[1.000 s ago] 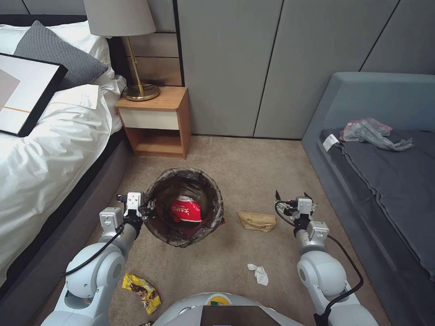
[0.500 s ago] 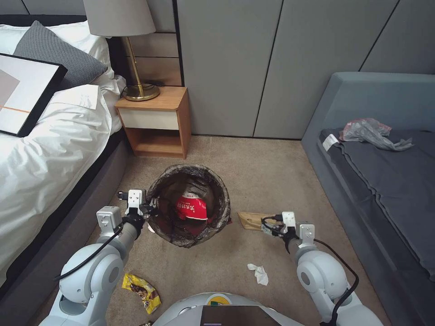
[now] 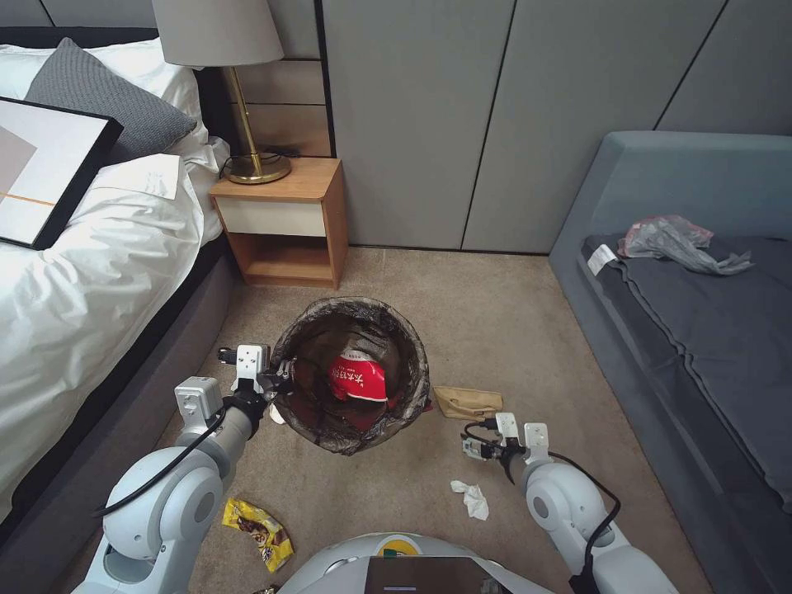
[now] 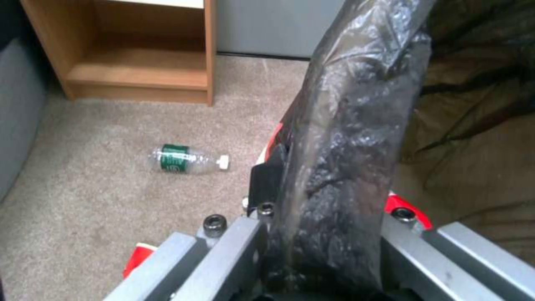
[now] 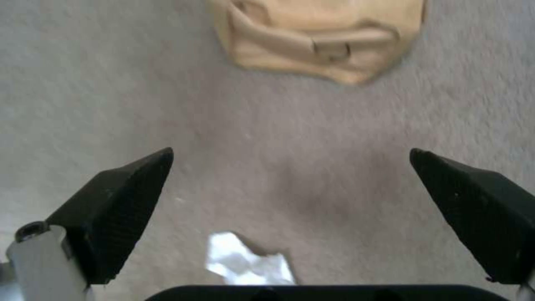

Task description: Pick up the trash bin, then pick up the garbage from the floor and place it into the trash bin.

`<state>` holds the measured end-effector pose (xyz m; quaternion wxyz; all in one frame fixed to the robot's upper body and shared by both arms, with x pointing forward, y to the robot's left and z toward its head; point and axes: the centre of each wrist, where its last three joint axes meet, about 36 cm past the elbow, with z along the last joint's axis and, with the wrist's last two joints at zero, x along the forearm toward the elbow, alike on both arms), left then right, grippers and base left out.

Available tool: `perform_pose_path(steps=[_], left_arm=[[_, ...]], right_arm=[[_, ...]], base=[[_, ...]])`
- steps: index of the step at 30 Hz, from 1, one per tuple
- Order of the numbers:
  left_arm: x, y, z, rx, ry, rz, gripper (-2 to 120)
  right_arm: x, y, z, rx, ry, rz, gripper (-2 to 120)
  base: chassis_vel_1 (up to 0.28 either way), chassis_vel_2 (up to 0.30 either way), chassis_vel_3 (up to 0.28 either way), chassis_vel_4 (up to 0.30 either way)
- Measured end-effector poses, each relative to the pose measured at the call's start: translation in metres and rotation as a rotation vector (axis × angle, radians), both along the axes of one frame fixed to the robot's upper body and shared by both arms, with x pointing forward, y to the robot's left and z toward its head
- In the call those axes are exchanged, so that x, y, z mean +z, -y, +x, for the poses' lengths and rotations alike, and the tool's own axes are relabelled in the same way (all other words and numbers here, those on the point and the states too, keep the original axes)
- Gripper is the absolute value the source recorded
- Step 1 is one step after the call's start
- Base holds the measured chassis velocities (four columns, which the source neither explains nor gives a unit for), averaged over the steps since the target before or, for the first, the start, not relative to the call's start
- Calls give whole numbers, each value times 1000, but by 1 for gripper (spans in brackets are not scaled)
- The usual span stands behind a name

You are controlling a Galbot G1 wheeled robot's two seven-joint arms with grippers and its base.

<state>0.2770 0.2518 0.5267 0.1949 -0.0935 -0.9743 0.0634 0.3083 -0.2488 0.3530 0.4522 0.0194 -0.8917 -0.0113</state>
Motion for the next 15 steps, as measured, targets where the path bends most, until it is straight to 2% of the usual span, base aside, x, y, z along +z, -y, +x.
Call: perform_pose_path(steps=[5,15], left_arm=[[-1,0,1,0,-5,-2,0],[-4,0,2,2,-12,-1,0]], right_arm=[[-18,5,-4,-4,-45,-34,100],[-35,0,-11,-8,-89,-24,100]], base=[[0,0,0,0],[0,0,0,0]])
